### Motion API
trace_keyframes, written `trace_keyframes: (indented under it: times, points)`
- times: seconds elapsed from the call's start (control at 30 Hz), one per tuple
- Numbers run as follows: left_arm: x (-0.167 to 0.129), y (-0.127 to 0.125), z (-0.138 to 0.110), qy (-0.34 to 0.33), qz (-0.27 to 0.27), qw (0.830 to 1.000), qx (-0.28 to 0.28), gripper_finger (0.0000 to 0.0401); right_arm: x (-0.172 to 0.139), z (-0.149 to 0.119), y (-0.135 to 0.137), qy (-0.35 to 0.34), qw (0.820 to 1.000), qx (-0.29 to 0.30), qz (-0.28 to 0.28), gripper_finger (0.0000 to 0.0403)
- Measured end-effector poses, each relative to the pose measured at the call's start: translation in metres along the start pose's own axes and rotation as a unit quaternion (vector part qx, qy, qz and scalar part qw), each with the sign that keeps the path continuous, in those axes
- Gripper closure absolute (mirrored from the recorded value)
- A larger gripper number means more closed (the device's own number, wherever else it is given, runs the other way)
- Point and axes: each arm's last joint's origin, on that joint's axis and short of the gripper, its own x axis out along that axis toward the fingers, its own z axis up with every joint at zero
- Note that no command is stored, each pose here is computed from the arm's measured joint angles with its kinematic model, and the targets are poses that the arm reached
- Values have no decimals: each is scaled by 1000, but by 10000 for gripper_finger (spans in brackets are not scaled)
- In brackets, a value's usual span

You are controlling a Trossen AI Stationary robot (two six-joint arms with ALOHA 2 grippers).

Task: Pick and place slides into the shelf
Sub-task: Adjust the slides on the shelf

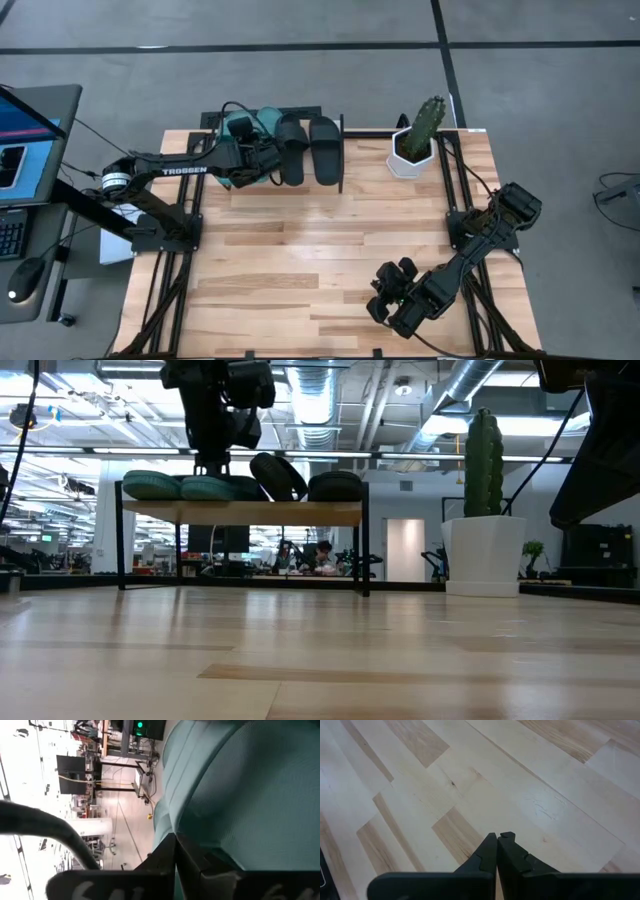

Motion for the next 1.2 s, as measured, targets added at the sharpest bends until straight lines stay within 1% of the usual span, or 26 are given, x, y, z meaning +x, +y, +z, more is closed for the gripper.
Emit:
trace_keyframes:
  times: [0.13, 0.23, 0.4, 0.5, 0.57, 0.6, 0.67, 0.77, 0.83, 0.93, 1.03, 1.1, 1.2]
  points:
    - [-1, 0, -5, 13, -1, 1000, 4, 401, 0, 0, 0, 0, 1000, 0, 0, 403]
    - [-5, 6, -11, 14, -1, 1000, -3, 401, 0, 0, 0, -1, 1000, 0, 0, 403]
    - [-21, 30, -23, -20, -8, 999, -44, 401, 0, 0, 0, -1, 1000, -9, -1, 403]
    - [-30, 43, -29, -57, -48, 996, -58, 401, 1, 2, 0, -1, 1000, -8, -3, 403]
    - [-36, 50, -31, -93, -86, 990, -63, 401, 2, 3, -1, -2, 1000, -9, -4, 403]
    - [-38, 53, -29, -110, -92, 987, -68, 401, 3, 4, -1, -2, 1000, -8, -5, 403]
    - [-41, 60, -24, -136, -80, 984, -78, 401, 4, 6, -1, -3, 1000, -12, -6, 403]
    - [-41, 74, -14, -141, -33, 986, -78, 401, 5, 7, -1, -4, 1000, -11, -6, 403]
    - [-38, 82, -5, -139, -24, 987, -76, 401, 5, 8, -1, -4, 1000, -8, -6, 403]
    - [-30, 88, 10, -126, -34, 989, -72, 401, 5, 8, -1, -4, 1000, -8, -5, 403]
    - [-18, 88, 24, -92, -44, 993, -56, 401, 5, 8, 0, -5, 1000, -6, -2, 403]
    - [-11, 84, 33, -69, -60, 995, -42, 401, 5, 8, 1, -5, 1000, -5, 1, 403]
    - [-3, 76, 50, -56, -83, 995, -23, 401, 5, 8, 1, -5, 1000, -8, 1, 403]
